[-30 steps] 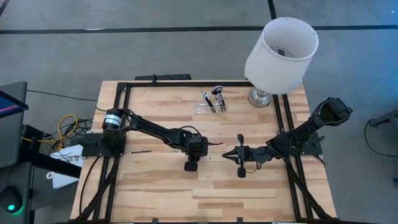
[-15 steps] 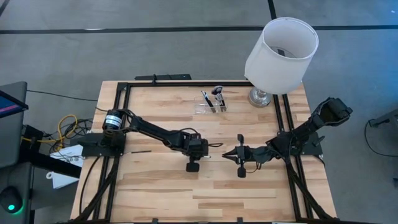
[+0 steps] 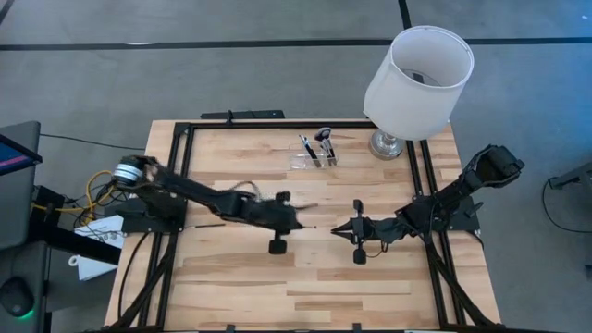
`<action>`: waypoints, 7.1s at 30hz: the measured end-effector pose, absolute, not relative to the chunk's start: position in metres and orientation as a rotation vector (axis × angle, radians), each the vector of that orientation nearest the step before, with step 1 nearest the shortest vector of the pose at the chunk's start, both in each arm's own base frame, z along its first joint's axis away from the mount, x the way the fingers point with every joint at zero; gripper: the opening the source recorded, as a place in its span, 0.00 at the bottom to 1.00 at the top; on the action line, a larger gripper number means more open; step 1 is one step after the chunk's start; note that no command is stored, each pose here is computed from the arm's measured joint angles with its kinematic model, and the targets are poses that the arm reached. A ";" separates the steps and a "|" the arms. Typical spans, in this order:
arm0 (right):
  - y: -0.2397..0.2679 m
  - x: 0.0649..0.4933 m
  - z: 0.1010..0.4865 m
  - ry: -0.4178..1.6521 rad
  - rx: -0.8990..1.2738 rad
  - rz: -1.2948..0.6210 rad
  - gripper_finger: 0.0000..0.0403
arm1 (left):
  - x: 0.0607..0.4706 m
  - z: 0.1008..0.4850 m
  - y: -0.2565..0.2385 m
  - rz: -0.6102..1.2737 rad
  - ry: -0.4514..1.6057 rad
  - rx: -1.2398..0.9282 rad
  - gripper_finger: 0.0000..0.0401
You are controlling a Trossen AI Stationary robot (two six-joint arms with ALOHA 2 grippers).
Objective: Put items in baskets/containers
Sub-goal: Put the silver eyeshadow brush into the transparent organizer, then put the silver liner brush into the transparent organizer
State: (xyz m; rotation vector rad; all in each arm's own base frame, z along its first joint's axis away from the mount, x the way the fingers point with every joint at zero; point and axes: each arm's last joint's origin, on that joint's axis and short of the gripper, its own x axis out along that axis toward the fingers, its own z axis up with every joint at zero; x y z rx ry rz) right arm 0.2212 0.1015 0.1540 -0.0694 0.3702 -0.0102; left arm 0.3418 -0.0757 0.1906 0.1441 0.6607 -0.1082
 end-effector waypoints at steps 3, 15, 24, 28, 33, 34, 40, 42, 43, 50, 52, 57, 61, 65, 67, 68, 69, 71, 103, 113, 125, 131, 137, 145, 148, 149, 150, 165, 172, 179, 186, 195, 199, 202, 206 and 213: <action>0.101 0.222 0.156 0.351 -0.059 -0.014 0.03 | 0.319 0.201 -0.071 -0.120 0.422 0.118 0.03; 0.090 0.255 0.156 0.051 -0.095 0.027 0.07 | 0.246 0.190 -0.055 -0.191 -0.145 0.021 0.03; 0.080 0.294 0.192 -0.161 -0.146 0.009 0.23 | 0.246 0.188 -0.060 -0.212 -0.139 0.000 0.03; 0.081 0.312 0.201 -0.198 -0.139 0.071 0.31 | 0.245 0.191 -0.064 -0.227 -0.163 -0.002 0.03; 0.089 0.333 0.197 -0.197 -0.142 0.100 0.42 | 0.245 0.191 -0.064 -0.227 -0.163 -0.002 0.03; 0.091 0.337 0.195 -0.192 -0.144 0.102 0.44 | 0.245 0.191 -0.064 -0.227 -0.163 -0.002 0.03; 0.097 0.353 0.192 -0.199 -0.150 0.105 0.52 | 0.245 0.190 -0.064 -0.227 -0.159 -0.002 0.03; 0.096 0.355 0.194 -0.206 -0.149 0.093 0.53 | 0.245 0.190 -0.064 -0.228 -0.159 -0.002 0.03; 0.094 0.356 0.195 -0.210 -0.148 0.088 0.53 | 0.245 0.190 -0.064 -0.228 -0.159 -0.002 0.03; 0.087 0.360 0.201 -0.242 -0.135 0.064 0.51 | 0.245 0.190 -0.064 -0.228 -0.157 -0.005 0.03; 0.085 0.362 0.202 -0.242 -0.135 0.057 0.49 | 0.245 0.190 -0.064 -0.228 -0.154 -0.004 0.03; 0.083 0.364 0.206 -0.255 -0.132 0.054 0.45 | 0.245 0.189 -0.064 -0.228 -0.150 -0.004 0.03; 0.085 0.364 0.205 -0.248 -0.096 0.066 0.41 | 0.245 0.189 -0.064 -0.228 -0.149 -0.003 0.03; 0.084 0.365 0.203 -0.228 -0.087 0.068 0.37 | 0.245 0.189 -0.064 -0.228 -0.148 -0.003 0.03; 0.082 0.365 0.203 -0.223 -0.088 0.064 0.35 | 0.245 0.189 -0.064 -0.228 -0.148 -0.003 0.03; 0.082 0.365 0.203 -0.226 -0.087 0.063 0.34 | 0.245 0.189 -0.064 -0.228 -0.148 -0.003 0.03; 0.082 0.365 0.203 -0.227 -0.087 0.063 0.33 | 0.245 0.189 -0.064 -0.228 -0.148 -0.003 0.03; 0.082 0.365 0.203 -0.224 -0.087 0.064 0.30 | 0.245 0.189 -0.064 -0.228 -0.148 -0.003 0.03; 0.073 0.365 0.192 -0.028 -0.209 -0.090 0.02 | 0.233 0.172 -0.058 -0.134 0.010 -0.042 0.33; 0.005 0.352 0.223 0.142 -0.218 -0.289 0.02 | 0.174 0.172 -0.036 0.082 -0.087 -0.100 0.40; -0.117 0.329 0.218 0.228 -0.051 -0.517 0.03 | 0.159 0.164 -0.031 0.106 -0.092 -0.116 0.37; -0.134 0.321 0.210 0.295 0.000 -0.530 0.04 | 0.159 0.165 -0.031 0.107 -0.092 -0.116 0.36; -0.131 0.321 0.208 0.310 0.046 -0.527 0.05 | 0.159 0.164 -0.031 0.107 -0.092 -0.116 0.34; -0.131 0.318 0.199 0.395 0.097 -0.537 0.10 | 0.159 0.164 -0.031 0.106 -0.093 -0.135 0.33; -0.130 0.317 0.198 0.411 0.098 -0.537 0.11 | 0.159 0.164 -0.031 0.106 -0.093 -0.141 0.33; -0.130 0.317 0.198 0.413 0.098 -0.537 0.11 | 0.159 0.164 -0.031 0.106 -0.093 -0.141 0.33; -0.130 0.317 0.198 0.415 0.098 -0.537 0.12 | 0.159 0.164 -0.031 0.106 -0.093 -0.141 0.33; -0.131 0.312 0.189 0.510 0.119 -0.546 0.25 | 0.159 0.163 -0.031 0.107 -0.075 -0.150 0.33; -0.110 0.318 0.186 0.558 0.105 -0.483 0.31 | 0.160 0.157 -0.035 -0.012 0.002 -0.166 0.33; -0.049 0.331 0.186 0.582 -0.012 -0.338 0.28 | 0.180 0.169 -0.054 -0.052 0.206 -0.106 0.33; 0.019 0.322 0.202 0.580 -0.084 -0.264 0.24 | 0.188 0.190 -0.075 0.047 0.556 -0.037 0.33; 0.085 0.296 0.218 0.568 -0.142 -0.131 0.24 | 0.167 0.169 -0.072 0.156 1.130 -0.080 0.33; 0.102 0.291 0.217 0.567 -0.165 -0.096 0.24 | 0.164 0.157 -0.073 0.123 1.283 -0.090 0.33; 0.107 0.289 0.215 0.575 -0.163 -0.093 0.24 | 0.163 0.153 -0.075 0.074 1.353 -0.124 0.33; 0.110 0.288 0.215 0.566 -0.141 -0.113 0.24 | 0.160 0.153 -0.075 0.058 1.390 -0.135 0.33; 0.116 0.285 0.214 0.565 -0.079 -0.112 0.24 | 0.138 0.159 -0.063 0.153 1.534 -0.075 0.33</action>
